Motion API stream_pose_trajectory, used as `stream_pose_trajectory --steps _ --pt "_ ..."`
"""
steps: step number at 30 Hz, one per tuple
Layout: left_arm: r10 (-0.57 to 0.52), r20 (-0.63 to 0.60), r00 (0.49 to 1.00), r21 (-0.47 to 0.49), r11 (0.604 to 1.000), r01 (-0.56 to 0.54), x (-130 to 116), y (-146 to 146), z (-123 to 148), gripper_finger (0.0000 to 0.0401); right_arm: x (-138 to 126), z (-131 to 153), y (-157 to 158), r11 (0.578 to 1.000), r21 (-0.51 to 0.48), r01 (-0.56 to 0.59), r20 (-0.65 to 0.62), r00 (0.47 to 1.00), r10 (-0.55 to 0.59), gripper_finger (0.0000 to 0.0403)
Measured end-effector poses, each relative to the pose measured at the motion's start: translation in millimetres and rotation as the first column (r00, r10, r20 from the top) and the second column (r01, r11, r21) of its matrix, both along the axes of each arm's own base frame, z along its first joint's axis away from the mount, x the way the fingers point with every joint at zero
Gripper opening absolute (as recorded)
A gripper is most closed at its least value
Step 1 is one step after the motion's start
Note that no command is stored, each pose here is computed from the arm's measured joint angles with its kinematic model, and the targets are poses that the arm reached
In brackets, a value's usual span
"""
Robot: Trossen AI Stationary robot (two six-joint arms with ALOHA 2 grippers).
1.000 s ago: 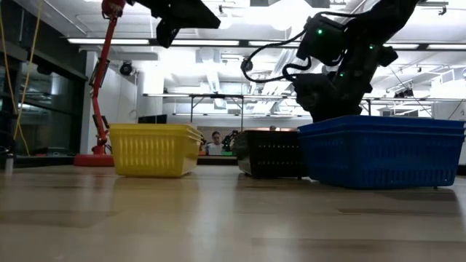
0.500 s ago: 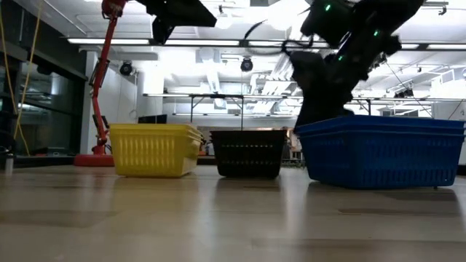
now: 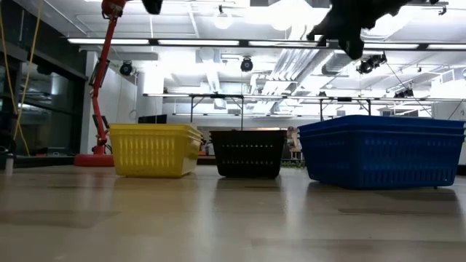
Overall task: Stack baskets by color
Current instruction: Return to Home Position
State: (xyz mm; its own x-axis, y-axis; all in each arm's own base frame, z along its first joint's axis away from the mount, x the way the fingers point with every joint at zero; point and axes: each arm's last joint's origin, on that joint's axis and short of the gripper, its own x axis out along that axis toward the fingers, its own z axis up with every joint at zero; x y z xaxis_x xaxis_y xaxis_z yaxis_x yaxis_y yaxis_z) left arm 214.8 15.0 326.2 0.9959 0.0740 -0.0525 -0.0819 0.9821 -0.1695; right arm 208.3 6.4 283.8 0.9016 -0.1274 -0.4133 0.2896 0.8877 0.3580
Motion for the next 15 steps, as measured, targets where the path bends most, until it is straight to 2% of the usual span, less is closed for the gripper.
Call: stream_pose_trajectory --steps 7,12,15 --pt "0.071 0.081 0.994 -0.055 0.996 -0.067 -46 12 -23 0.0000 -5 16 4 1.000 0.010 -0.019 0.129 0.991 0.017 0.0000" --pt "0.105 0.114 0.988 -0.124 0.988 -0.090 -73 9 -46 0.0000 -4 16 4 1.000 0.003 0.003 0.139 0.990 -0.003 0.0000" --pt "0.090 0.131 0.987 -0.166 0.984 -0.067 -85 3 -60 0.0000 -4 16 3 0.999 -0.007 0.035 0.141 0.989 -0.033 0.0000"
